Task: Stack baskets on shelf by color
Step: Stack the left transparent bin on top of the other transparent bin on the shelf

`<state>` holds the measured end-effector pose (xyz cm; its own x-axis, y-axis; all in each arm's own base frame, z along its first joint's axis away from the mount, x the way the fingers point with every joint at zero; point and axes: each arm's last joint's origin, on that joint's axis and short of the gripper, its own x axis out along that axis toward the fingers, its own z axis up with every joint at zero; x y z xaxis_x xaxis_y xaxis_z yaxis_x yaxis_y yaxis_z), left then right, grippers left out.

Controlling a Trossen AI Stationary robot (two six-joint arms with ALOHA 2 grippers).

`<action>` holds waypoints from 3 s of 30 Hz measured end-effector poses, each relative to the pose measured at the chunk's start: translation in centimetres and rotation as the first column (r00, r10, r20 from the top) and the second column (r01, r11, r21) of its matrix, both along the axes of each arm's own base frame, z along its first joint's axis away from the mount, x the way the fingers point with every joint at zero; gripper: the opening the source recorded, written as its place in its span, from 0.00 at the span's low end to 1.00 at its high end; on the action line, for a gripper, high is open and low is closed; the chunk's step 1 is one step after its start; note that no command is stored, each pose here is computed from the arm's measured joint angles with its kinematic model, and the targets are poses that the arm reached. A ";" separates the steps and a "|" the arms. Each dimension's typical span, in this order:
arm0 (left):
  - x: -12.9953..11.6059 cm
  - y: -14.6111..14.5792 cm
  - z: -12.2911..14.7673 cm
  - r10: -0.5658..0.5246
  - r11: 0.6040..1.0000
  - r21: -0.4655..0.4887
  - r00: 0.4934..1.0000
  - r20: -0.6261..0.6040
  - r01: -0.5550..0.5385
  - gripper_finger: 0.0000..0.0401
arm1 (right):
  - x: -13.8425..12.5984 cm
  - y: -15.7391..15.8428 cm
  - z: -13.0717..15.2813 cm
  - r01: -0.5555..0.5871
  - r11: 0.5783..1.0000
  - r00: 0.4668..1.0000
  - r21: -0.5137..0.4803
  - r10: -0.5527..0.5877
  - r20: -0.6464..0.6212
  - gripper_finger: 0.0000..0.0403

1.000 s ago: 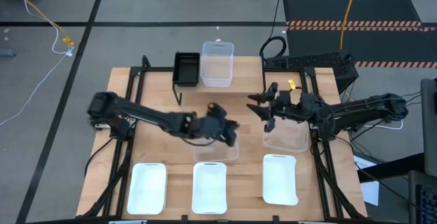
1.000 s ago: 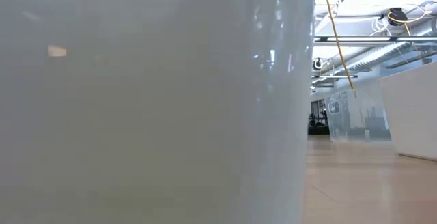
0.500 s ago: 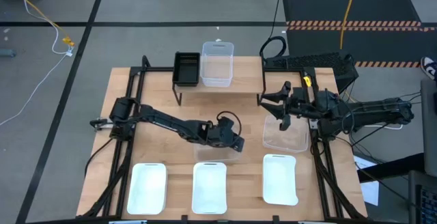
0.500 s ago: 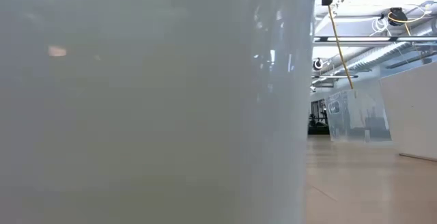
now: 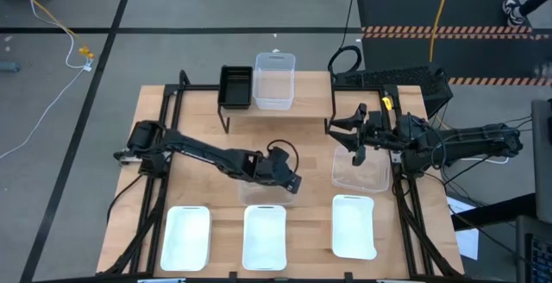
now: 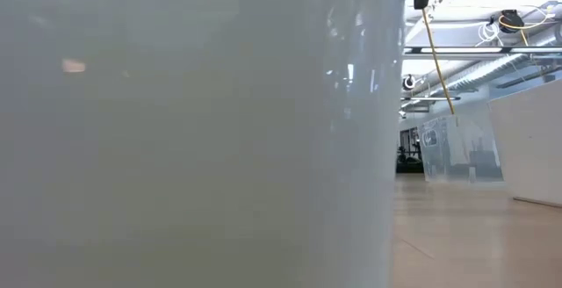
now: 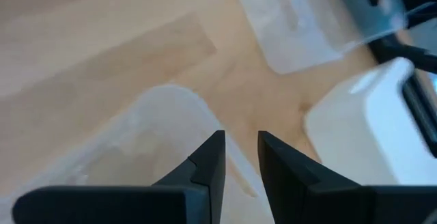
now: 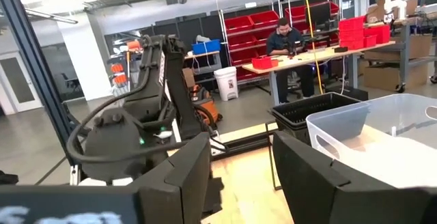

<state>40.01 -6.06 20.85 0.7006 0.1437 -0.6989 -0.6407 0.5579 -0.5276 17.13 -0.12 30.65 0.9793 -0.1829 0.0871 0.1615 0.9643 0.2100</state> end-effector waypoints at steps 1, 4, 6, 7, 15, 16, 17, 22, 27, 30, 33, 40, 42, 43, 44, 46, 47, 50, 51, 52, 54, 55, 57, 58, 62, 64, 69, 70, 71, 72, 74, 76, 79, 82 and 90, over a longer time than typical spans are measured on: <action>0.0 -0.1 0.1 -0.003 1.000 -0.005 1.000 0.006 0.003 0.22 | 0.0 0.0 0.0 0.000 1.000 1.000 0.000 0.000 0.000 0.38; -0.1 -0.2 0.0 0.001 1.000 -0.015 1.000 -0.010 -0.001 0.22 | 0.0 0.0 0.0 0.000 1.000 1.000 -0.003 0.000 -0.003 0.38; -0.1 -0.2 0.0 0.016 0.999 -0.029 1.000 -0.004 -0.017 0.22 | 0.0 0.0 0.0 0.000 1.000 1.000 -0.004 0.000 -0.006 0.38; 0.0 -0.2 0.0 0.021 0.999 -0.033 1.000 0.005 -0.020 0.22 | 0.0 0.0 0.0 0.001 1.000 1.000 -0.004 -0.001 -0.006 0.38; 0.3 -0.3 -0.8 -0.003 1.000 -0.027 1.000 -0.012 0.002 0.22 | 0.0 0.0 0.0 0.002 1.000 1.000 -0.019 -0.002 -0.007 0.38; 0.3 -0.3 -0.8 -0.004 1.000 -0.027 1.000 -0.015 0.004 0.22 | 0.0 0.0 0.0 0.002 1.000 1.000 -0.022 -0.002 -0.004 0.38; 0.3 -0.3 -0.9 -0.005 1.000 -0.029 1.000 -0.016 0.004 0.22 | 0.0 0.0 0.0 0.002 1.000 1.000 -0.022 -0.002 -0.003 0.39; 0.4 -0.3 -1.6 0.001 0.999 -0.032 0.999 -0.035 -0.002 0.22 | 0.0 0.0 0.1 0.003 1.000 1.000 -0.029 -0.003 0.002 0.39; 0.7 -0.4 -1.8 0.004 0.999 -0.036 1.000 -0.024 -0.005 0.30 | 0.0 0.0 0.1 0.004 1.000 1.000 -0.030 -0.004 0.007 0.39; 0.8 -0.4 -2.2 0.005 0.999 -0.041 1.000 -0.031 -0.006 0.39 | -0.1 0.0 0.2 0.005 0.999 1.000 -0.040 -0.005 0.015 0.39; 0.9 -0.3 -2.5 0.005 0.999 -0.050 0.999 -0.036 -0.006 0.46 | -0.1 0.0 0.3 0.006 0.999 1.000 -0.047 -0.005 0.017 0.39; 1.0 0.3 -3.3 -0.013 0.996 -0.086 0.997 -0.079 0.006 0.43 | -0.1 0.0 0.3 0.007 0.999 1.000 -0.050 -0.006 0.022 0.39; 1.0 0.6 -3.4 -0.025 0.995 -0.095 0.995 -0.093 0.016 0.37 | -0.1 0.0 0.3 0.007 0.999 1.000 -0.050 -0.006 0.023 0.39; 0.9 0.8 -3.2 -0.030 0.995 -0.096 0.995 -0.099 0.021 0.33 | -0.1 0.0 0.3 0.007 0.999 1.000 -0.050 -0.006 0.022 0.39; 0.7 0.9 -3.1 -0.037 0.995 -0.093 0.993 -0.109 0.026 0.29 | -0.1 0.0 0.3 0.007 0.999 1.000 -0.050 -0.006 0.022 0.39; 0.4 1.1 -2.8 -0.043 0.995 -0.097 0.991 -0.123 0.032 0.20 | -0.1 0.0 0.3 0.007 0.999 1.000 -0.050 -0.006 0.022 0.39; 0.3 1.1 -2.5 -0.045 0.994 -0.101 0.991 -0.125 0.032 0.16 | -0.1 0.0 0.3 0.007 0.999 1.000 -0.050 -0.006 0.021 0.39; -0.3 1.1 -2.0 -0.038 0.995 -0.099 0.987 -0.153 0.023 0.05 | -0.1 0.0 0.3 0.007 0.998 1.000 -0.055 -0.006 0.019 0.39; -0.5 1.1 -1.9 -0.036 0.995 -0.099 0.986 -0.162 0.020 0.03 | -0.1 0.0 0.3 0.007 0.998 1.000 -0.055 -0.006 0.016 0.39; -0.7 1.0 -1.7 -0.030 0.995 -0.100 0.984 -0.173 0.013 0.02 | -0.1 0.0 0.3 0.007 0.998 1.000 -0.055 -0.006 0.015 0.39; -1.2 0.8 -1.0 -0.012 0.993 -0.119 0.984 -0.176 -0.010 0.04 | -0.1 0.0 0.3 0.007 0.998 1.000 -0.058 -0.006 0.015 0.39; -1.4 0.6 -0.5 -0.006 0.991 -0.130 0.986 -0.168 -0.016 0.04 | -0.1 0.0 0.3 0.007 0.998 1.000 -0.058 -0.006 0.014 0.39; -1.9 0.1 0.4 -0.010 0.990 -0.143 0.987 -0.159 -0.013 0.04 | -0.1 0.0 0.3 0.007 0.998 1.000 -0.058 -0.006 0.015 0.39; -2.1 -0.2 1.0 -0.013 0.988 -0.155 0.990 -0.143 -0.010 0.04 | -0.1 0.0 0.3 0.007 0.998 1.000 -0.058 -0.006 0.015 0.39; -3.5 -1.3 4.1 -0.094 0.965 -0.251 0.994 -0.063 0.075 0.01 | -0.1 0.0 0.3 0.007 0.998 1.000 -0.058 -0.006 0.015 0.39; -4.5 -1.8 5.8 -0.174 0.938 -0.309 0.984 -0.038 0.154 0.02 | -0.1 0.0 0.3 0.007 0.998 1.000 -0.058 -0.006 0.016 0.39; -8.7 -2.3 8.9 -0.292 0.897 -0.376 0.951 -0.104 0.234 0.02 | -0.1 0.0 0.4 0.007 0.998 1.000 -0.058 -0.006 0.024 0.39; -9.6 -2.3 9.6 -0.304 0.894 -0.374 0.946 -0.109 0.245 0.01 | -0.1 0.0 0.4 0.007 0.998 1.000 -0.057 -0.006 0.026 0.39; -10.3 -2.3 10.2 -0.317 0.893 -0.368 0.942 -0.109 0.258 0.01 | -0.1 0.0 0.4 0.008 0.998 1.000 -0.058 -0.006 0.030 0.39; -11.0 -2.3 10.8 -0.330 0.892 -0.360 0.939 -0.101 0.275 0.02 | -0.1 0.0 0.4 0.008 0.998 1.000 -0.058 -0.006 0.031 0.39; -12.3 -2.3 12.0 -0.354 0.886 -0.341 0.933 -0.064 0.313 0.03 | -0.1 0.0 0.4 0.008 0.998 1.000 -0.058 -0.006 0.031 0.39; -13.3 -2.4 13.0 -0.372 0.881 -0.330 0.928 -0.037 0.340 0.02 | -0.1 0.0 0.4 0.008 0.998 1.000 -0.059 -0.006 0.031 0.39; -15.1 -2.7 14.1 -0.455 0.836 -0.352 0.890 -0.015 0.421 0.01 | -0.1 0.0 0.4 0.009 0.997 1.000 -0.071 -0.007 0.029 0.39; -17.2 -3.2 14.8 -0.545 0.771 -0.427 0.837 -0.056 0.473 0.02 | -0.1 0.0 0.4 0.010 0.997 1.000 -0.073 -0.007 0.029 0.39; -18.9 -4.7 19.6 -0.687 0.662 -0.323 0.720 0.100 0.677 0.01 | -0.1 0.0 0.4 0.012 0.996 1.000 -0.092 -0.010 0.028 0.39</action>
